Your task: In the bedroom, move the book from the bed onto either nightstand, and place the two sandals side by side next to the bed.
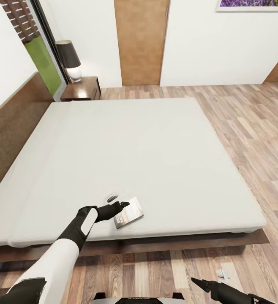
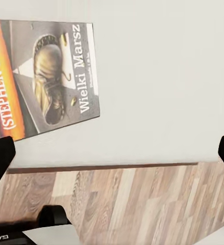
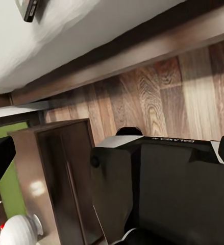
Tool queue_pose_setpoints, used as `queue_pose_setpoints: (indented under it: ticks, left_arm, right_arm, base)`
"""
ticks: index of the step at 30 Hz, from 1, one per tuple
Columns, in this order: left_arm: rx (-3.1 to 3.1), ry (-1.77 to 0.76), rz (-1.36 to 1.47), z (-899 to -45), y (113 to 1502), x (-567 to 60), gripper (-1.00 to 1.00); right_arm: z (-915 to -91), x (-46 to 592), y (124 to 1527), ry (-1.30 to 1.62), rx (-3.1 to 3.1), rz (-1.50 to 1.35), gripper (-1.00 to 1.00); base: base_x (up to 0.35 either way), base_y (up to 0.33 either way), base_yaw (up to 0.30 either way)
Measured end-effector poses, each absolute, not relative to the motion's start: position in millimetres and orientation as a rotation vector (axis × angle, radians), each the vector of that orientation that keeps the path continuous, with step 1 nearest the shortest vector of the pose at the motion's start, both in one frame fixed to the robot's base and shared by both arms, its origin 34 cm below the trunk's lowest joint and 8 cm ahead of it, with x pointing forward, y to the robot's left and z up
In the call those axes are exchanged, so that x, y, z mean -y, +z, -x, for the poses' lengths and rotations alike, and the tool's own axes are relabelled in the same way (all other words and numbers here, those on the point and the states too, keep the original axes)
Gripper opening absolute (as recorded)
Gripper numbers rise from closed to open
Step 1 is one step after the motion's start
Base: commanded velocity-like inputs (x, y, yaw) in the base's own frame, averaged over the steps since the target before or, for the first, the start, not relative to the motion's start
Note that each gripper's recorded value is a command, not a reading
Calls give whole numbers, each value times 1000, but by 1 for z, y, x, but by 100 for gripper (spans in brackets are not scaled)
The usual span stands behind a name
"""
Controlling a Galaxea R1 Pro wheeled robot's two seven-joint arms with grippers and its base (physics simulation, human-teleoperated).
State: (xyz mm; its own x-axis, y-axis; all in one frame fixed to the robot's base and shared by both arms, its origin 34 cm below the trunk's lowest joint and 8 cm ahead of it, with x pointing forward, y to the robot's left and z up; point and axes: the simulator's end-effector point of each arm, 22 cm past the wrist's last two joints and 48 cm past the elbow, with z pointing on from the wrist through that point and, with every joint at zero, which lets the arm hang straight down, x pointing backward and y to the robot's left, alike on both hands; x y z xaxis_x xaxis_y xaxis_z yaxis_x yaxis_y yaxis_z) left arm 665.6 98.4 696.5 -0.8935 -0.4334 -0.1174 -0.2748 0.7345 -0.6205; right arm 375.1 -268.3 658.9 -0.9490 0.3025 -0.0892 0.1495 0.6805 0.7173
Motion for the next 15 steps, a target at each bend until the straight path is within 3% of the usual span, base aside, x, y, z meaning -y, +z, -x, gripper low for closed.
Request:
queue_pose_setpoints:
  ticks: [6,15]
  left_arm:
    - [-2683,-901,558,-666,696,-98,100]
    - [-2684,-901,559,-666,696,-98,100]
  right_arm:
    - [-375,268,659,1122,-2693,-366,100]
    - [-375,268,659,1123,-2693,-367,100]
  base:
    - [273,0,0]
    - [38,0,0]
